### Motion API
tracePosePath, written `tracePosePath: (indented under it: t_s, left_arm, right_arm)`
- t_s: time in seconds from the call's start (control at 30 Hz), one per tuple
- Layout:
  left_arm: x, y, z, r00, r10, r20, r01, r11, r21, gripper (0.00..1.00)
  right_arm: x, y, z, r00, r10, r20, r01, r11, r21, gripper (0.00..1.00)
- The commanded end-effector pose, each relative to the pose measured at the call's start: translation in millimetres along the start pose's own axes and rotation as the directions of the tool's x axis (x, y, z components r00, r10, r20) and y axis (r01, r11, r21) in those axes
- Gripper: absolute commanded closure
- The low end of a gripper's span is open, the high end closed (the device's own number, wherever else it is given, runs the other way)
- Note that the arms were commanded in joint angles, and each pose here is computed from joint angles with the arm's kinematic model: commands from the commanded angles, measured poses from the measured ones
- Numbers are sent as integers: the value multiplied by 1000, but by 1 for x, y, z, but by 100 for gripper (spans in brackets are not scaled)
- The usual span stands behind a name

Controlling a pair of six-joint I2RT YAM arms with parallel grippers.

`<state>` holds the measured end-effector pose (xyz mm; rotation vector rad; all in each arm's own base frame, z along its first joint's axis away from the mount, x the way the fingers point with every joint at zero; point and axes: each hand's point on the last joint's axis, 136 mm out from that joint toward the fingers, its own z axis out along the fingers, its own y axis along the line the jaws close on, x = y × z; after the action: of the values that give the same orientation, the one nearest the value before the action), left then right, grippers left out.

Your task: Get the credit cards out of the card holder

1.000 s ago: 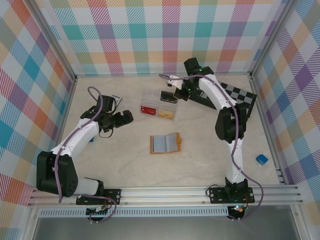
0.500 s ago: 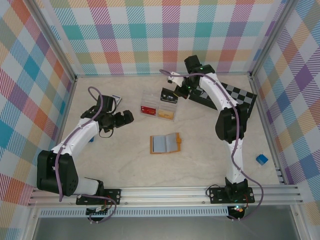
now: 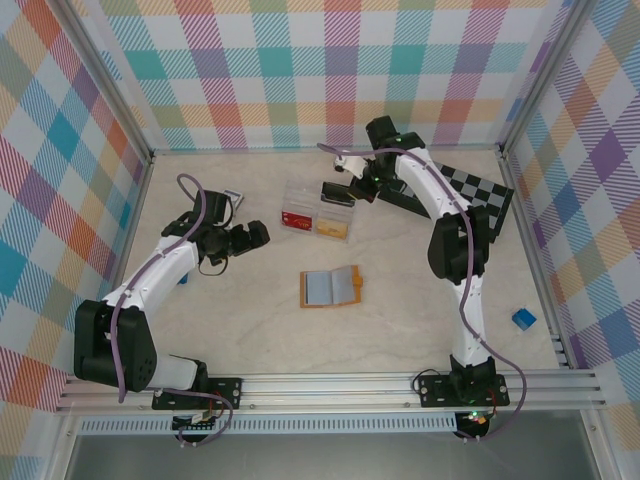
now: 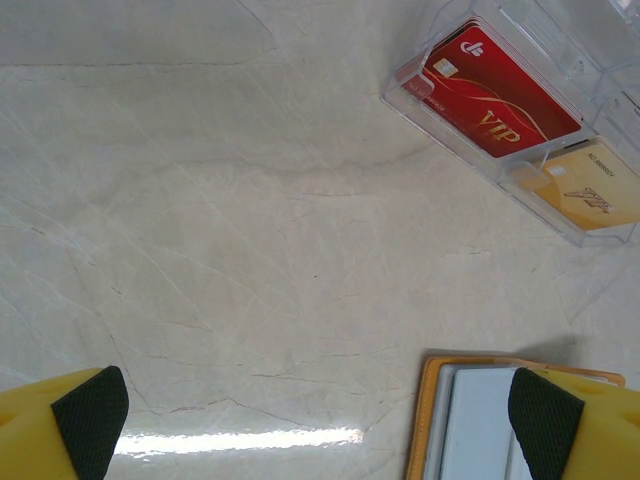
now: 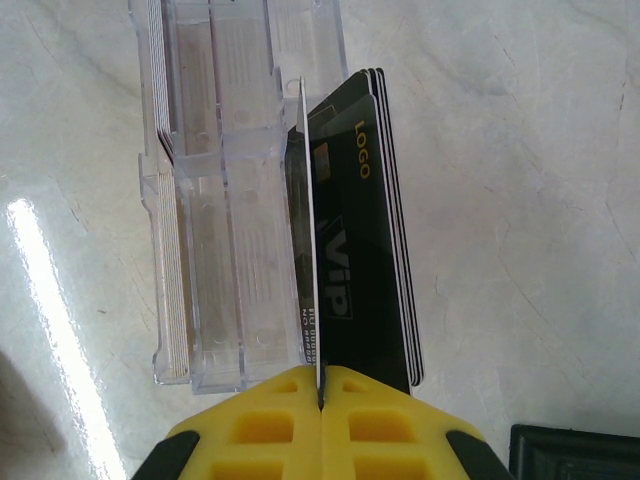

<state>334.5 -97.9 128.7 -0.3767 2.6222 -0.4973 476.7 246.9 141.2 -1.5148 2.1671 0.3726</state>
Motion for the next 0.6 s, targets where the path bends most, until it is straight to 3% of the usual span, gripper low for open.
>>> tracePosePath:
  t_s: [0.0, 0.3, 0.57]
  left_arm:
    - [-5, -3, 0, 1000, -19, 0, 19, 1000, 15, 0]
    - [-3, -3, 2, 1000, -17, -11, 18, 1000, 18, 0]
    - [-5, -6, 2, 1000, -16, -16, 17, 999, 29, 0]
  right_arm:
    - [2, 10, 12, 1000, 18, -13, -19, 999, -47, 99]
    - [2, 13, 26, 998, 43, -42, -46, 997, -59, 94]
    - [-19, 7, 0, 997, 78, 14, -78, 997, -1, 78]
